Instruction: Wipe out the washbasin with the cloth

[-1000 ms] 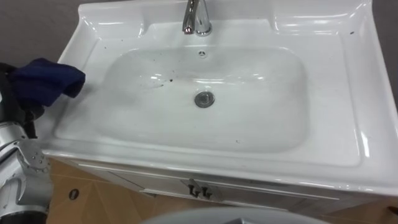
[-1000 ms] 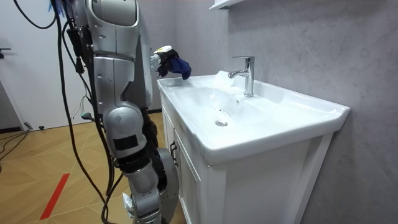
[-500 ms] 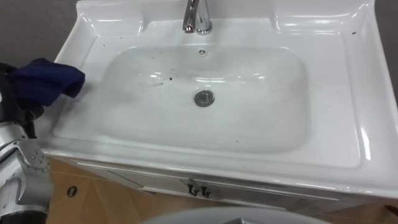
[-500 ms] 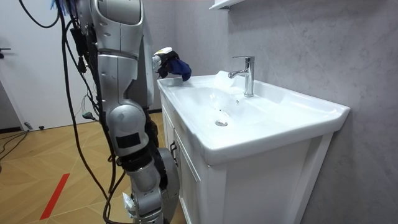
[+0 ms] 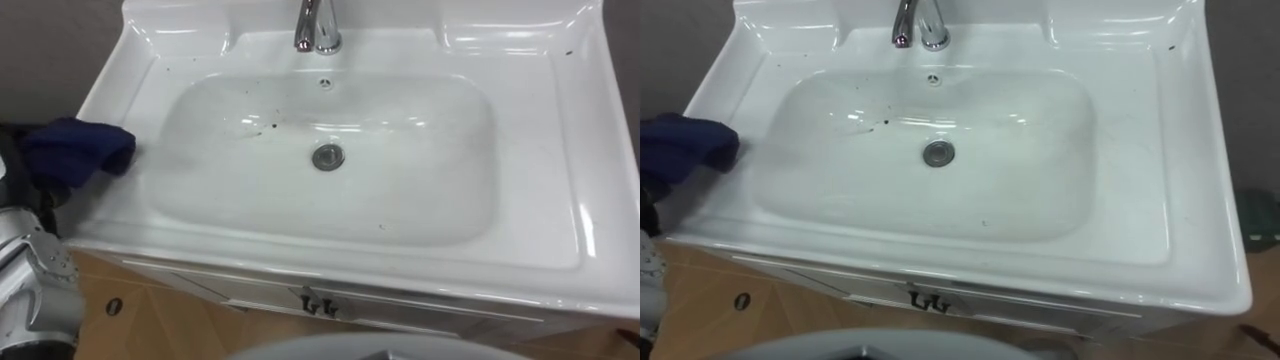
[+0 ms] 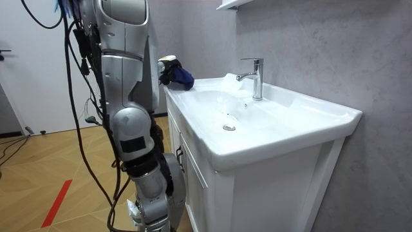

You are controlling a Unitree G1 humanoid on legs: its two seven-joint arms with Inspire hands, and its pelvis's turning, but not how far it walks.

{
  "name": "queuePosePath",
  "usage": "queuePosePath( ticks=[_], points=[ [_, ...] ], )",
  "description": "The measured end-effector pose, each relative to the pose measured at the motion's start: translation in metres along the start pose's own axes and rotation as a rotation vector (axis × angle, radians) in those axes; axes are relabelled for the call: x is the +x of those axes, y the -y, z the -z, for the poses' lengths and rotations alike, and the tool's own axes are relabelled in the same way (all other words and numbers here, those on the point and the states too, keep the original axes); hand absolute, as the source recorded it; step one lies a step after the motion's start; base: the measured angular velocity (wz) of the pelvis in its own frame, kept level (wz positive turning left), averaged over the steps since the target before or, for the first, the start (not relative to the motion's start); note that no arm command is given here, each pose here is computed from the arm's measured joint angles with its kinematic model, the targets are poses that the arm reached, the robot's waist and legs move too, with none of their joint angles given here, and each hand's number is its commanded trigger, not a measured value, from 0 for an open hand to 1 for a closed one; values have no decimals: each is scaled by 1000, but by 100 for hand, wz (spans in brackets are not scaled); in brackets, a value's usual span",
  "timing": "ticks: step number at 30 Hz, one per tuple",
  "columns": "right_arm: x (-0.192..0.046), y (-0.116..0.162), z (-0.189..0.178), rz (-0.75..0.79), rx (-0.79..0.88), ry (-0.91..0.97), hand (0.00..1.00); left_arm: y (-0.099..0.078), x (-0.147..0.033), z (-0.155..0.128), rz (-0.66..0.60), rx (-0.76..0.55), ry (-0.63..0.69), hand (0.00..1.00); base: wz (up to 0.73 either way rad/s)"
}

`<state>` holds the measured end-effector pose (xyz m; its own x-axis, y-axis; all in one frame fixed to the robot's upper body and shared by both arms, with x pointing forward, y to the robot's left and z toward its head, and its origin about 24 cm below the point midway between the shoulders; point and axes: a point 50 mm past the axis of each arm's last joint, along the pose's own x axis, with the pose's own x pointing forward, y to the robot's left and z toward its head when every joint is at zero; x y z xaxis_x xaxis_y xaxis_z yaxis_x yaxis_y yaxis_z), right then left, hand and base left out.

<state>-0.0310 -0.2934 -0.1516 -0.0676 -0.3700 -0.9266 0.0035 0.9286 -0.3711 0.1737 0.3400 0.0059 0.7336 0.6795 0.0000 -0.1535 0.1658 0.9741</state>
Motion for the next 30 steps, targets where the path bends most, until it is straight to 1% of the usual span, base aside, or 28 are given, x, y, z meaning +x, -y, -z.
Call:
queuePosePath(
  ticks=[12, 27, 30],
  points=[
    [0, 0, 2, -2, 11, -3, 0, -1, 1, -2, 1, -6, 6, 0, 1],
    [0, 1, 1, 8, 15, 5, 0, -5, 5, -11, -43, -34, 43, 0, 0],
    [0, 0, 0, 9, 14, 12, 0, -5, 5, -12, -47, -70, 48, 0, 2]
  ],
)
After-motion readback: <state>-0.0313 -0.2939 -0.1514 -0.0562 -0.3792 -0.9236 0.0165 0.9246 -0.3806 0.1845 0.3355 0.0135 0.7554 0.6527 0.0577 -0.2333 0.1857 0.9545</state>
